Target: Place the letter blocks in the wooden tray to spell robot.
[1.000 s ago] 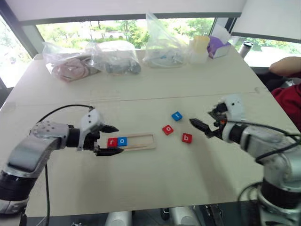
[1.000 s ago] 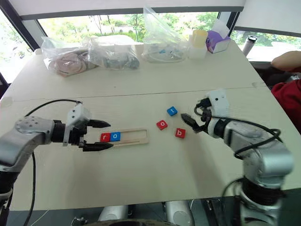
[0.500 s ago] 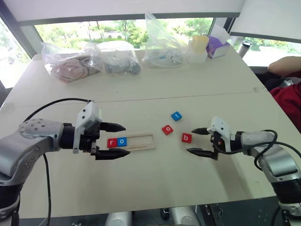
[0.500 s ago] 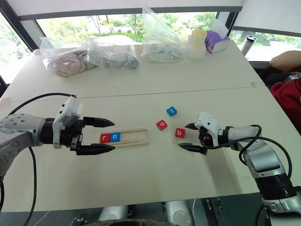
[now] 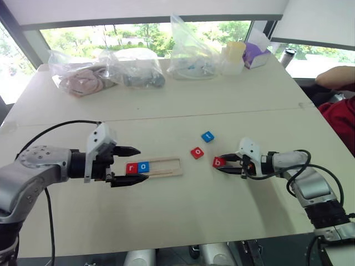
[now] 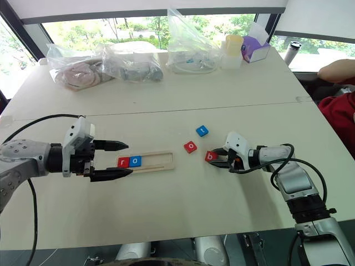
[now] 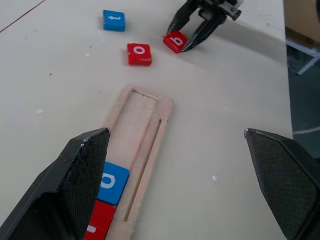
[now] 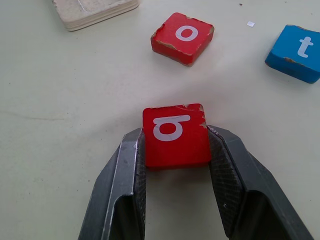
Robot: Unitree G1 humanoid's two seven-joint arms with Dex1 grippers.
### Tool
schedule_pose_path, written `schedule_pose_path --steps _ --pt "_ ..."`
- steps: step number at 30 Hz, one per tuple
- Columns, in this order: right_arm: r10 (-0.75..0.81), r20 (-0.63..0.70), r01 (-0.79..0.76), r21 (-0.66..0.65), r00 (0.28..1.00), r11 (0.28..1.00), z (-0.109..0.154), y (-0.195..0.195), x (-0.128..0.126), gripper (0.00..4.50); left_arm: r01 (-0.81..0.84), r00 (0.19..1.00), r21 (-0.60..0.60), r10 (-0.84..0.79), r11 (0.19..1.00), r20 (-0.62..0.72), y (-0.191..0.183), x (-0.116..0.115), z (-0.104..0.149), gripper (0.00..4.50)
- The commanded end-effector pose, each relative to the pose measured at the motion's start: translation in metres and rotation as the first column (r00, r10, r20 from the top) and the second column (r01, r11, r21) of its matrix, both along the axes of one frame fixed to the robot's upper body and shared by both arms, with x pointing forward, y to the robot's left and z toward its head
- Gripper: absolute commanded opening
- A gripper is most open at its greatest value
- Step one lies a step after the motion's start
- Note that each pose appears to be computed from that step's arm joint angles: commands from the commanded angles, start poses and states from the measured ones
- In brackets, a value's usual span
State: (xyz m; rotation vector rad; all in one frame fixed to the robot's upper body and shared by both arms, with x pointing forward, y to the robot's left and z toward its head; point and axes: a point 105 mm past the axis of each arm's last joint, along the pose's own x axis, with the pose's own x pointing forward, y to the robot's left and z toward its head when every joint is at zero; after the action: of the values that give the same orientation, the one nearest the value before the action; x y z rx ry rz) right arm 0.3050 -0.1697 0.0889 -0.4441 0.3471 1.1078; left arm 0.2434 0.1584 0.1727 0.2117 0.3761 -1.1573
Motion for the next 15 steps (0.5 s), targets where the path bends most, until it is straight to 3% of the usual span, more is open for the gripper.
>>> schedule_pose_path --steps 1,4,6,15 --pt "0.027 0.074 -0.030 0.029 0.997 0.999 0.022 0.015 0.004 1.16 -0.030 0.999 0.029 0.029 0.999 0.042 0.010 -0.001 0.008 4.50" --pt "0.090 0.104 -0.104 0.141 0.991 0.984 0.054 0.052 0.006 1.16 -0.060 0.998 0.148 0.062 0.987 -0.010 0.032 -0.008 -0.014 4.50" --pt "0.192 0.131 -0.211 0.144 0.973 0.967 0.063 0.091 0.003 1.16 -0.089 0.994 0.168 0.098 0.982 -0.048 0.047 -0.016 -0.021 4.50" --pt "0.386 0.129 -0.398 0.082 0.913 0.914 0.046 0.165 0.004 1.16 -0.166 0.985 0.181 0.172 0.969 -0.016 0.057 -0.022 -0.021 4.50"
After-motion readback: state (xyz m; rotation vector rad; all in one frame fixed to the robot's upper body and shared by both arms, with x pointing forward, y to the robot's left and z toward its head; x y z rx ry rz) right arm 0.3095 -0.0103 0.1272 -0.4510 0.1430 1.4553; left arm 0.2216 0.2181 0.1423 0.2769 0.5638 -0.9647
